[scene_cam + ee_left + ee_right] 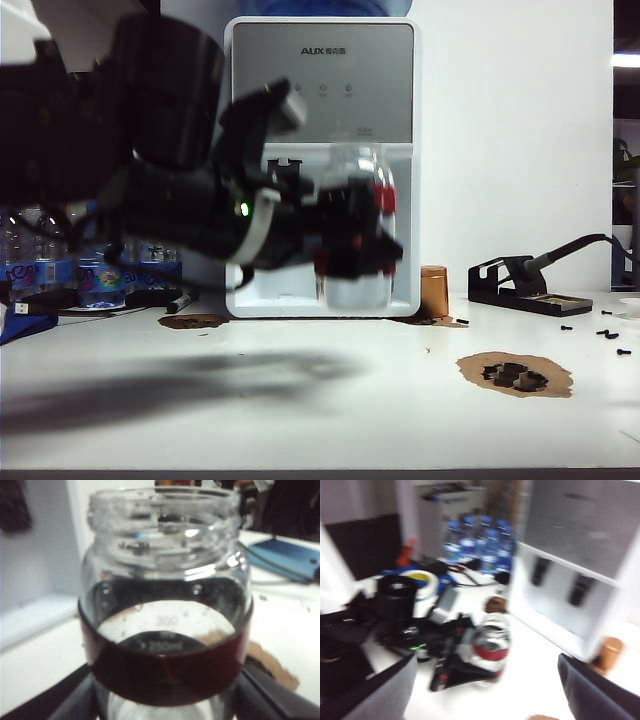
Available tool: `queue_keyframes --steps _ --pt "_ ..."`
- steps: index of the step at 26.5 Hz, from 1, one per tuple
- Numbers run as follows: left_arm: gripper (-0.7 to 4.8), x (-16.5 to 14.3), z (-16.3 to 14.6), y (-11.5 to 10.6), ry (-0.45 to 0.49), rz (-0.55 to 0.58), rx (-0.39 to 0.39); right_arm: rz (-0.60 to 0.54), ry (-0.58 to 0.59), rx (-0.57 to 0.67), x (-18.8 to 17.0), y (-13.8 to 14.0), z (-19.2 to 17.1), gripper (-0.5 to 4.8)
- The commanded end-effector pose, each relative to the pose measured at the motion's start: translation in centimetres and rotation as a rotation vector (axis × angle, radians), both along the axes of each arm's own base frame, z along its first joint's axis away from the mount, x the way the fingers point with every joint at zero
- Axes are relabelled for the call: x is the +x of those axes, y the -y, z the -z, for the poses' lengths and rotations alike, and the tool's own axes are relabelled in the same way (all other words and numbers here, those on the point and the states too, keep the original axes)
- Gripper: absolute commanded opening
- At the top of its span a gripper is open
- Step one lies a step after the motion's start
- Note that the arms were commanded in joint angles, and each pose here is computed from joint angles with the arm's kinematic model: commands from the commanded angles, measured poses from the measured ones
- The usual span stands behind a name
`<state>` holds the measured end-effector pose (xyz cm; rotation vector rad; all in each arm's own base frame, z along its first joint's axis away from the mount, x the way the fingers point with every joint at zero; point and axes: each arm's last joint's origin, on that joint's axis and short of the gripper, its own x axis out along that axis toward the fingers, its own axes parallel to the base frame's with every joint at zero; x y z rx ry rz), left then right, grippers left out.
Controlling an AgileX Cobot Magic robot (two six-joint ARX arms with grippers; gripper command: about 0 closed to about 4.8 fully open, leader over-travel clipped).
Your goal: Pick up the water bottle with two loops of red belts, then reach the front water dispenser and gently press the gray-black baffle horizontally to get a little water.
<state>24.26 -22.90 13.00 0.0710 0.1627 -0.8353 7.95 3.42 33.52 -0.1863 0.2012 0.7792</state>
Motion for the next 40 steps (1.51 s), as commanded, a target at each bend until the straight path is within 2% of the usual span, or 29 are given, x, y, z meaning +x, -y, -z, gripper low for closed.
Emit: queue_keyframes --steps 1,11,13,21,25,28,29,30,31,35,36,38,40 --pt "-0.05 0.3 0.7 0.0 0.006 -0.035 -0.009 0.038 0.001 -0.013 -0.2 0.2 0.0 4.75" --pt "-0.05 0.7 2.0 -0.3 -0.002 -0.06 0.024 0.005 -0.067 -0.02 -0.6 0.2 0.6 4.75" --pt "-0.05 0.7 2.0 -0.3 -0.003 -0.059 0.028 -0.029 -0.073 -0.009 -0.7 0.1 0.6 4.75" --pt "-0.05 0.5 3.2 -0.5 -0.054 -0.058 0.081 -0.045 -0.073 -0.003 -0.7 0.1 0.6 4.75" --pt "-0.05 0.2 4.9 -0.8 -0.068 -0.05 0.148 -0.066 -0.075 0.004 -0.8 0.0 0.6 4.75" --pt "0.06 0.3 5.6 -1.1 -0.069 -0.137 0.185 -0.092 -0.077 0.012 -0.8 0.0 0.6 4.75" --pt "0.78 0.4 5.6 -1.2 -0.068 -0.15 0.188 -0.094 -0.077 0.013 -0.8 -0.1 0.5 4.75" --pt "2.48 0.5 5.6 -1.4 -0.065 -0.157 0.184 -0.093 -0.077 0.013 -0.8 0.0 0.6 4.75" --pt "2.81 0.6 5.5 -1.4 -0.063 -0.158 0.182 -0.093 -0.077 0.013 -0.8 0.0 0.5 4.75" --pt "2.86 0.6 5.5 -1.4 -0.059 -0.158 0.178 -0.093 -0.081 0.016 -0.8 0.0 0.6 4.75" --pt "3.11 0.6 5.5 -1.3 -0.057 -0.158 0.176 -0.092 -0.083 0.017 -0.8 0.0 0.6 4.75" --pt "4.28 0.6 5.3 -1.3 -0.046 -0.159 0.165 -0.09 -0.088 0.02 -0.9 0.0 0.6 4.75" --pt "4.79 0.7 5.1 -1.3 -0.035 -0.148 0.149 -0.09 -0.088 0.02 -0.9 0.0 0.6 4.75"
